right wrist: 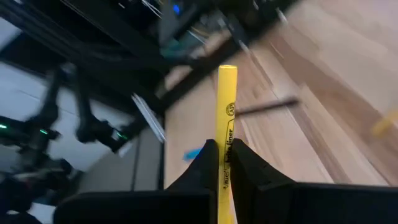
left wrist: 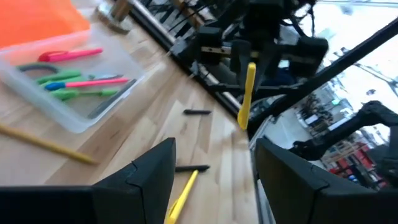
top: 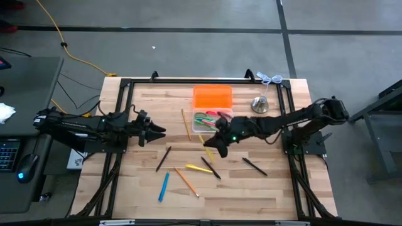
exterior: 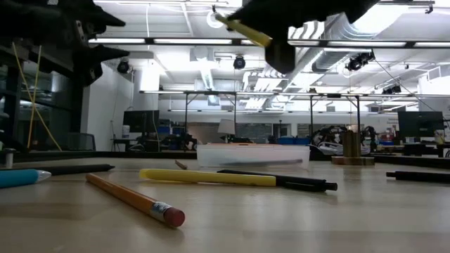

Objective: Pick & place school supplies into a supply box
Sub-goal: Put the right yellow highlighter into the supply box

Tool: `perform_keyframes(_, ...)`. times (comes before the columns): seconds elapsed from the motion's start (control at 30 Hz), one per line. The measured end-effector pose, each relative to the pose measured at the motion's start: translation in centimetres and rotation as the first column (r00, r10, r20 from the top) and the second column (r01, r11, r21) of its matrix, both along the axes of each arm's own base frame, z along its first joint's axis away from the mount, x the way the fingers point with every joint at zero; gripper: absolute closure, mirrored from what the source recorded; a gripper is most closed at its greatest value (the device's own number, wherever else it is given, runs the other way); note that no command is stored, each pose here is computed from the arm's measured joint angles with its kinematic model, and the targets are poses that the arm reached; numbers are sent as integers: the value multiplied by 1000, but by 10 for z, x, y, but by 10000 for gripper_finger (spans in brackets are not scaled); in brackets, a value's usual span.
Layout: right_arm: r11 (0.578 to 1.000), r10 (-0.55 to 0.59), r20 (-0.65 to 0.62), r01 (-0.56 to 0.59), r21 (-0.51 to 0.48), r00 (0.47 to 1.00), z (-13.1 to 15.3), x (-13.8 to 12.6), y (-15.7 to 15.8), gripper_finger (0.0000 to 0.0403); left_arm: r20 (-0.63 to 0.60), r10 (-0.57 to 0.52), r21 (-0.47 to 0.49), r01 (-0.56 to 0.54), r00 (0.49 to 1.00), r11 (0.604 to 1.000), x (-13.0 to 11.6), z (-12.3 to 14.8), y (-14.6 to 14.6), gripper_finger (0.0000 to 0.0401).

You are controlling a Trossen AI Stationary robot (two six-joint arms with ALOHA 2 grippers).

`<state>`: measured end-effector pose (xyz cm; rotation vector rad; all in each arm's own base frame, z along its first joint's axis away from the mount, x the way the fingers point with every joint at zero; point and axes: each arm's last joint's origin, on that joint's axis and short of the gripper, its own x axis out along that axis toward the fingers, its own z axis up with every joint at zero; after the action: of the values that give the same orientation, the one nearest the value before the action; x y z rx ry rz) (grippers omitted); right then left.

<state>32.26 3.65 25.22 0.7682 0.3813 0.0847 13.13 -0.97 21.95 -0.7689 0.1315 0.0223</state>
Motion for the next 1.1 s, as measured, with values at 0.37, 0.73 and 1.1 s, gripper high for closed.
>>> perform_keyframes(0.37,1000,-12,262,11,5,965,25,6,-22,399,123,-7,22,4,992,1000,11,10,-1,151)
perform_keyframes(0.73,994,-83,406,106,-35,910,39,6,-34,398,165,-7,31,2,986,1000,42,11,-4,151)
perform_keyframes(1.1,985,-118,433,162,-65,894,41,6,-35,399,145,-14,92,1,989,996,84,39,-7,151)
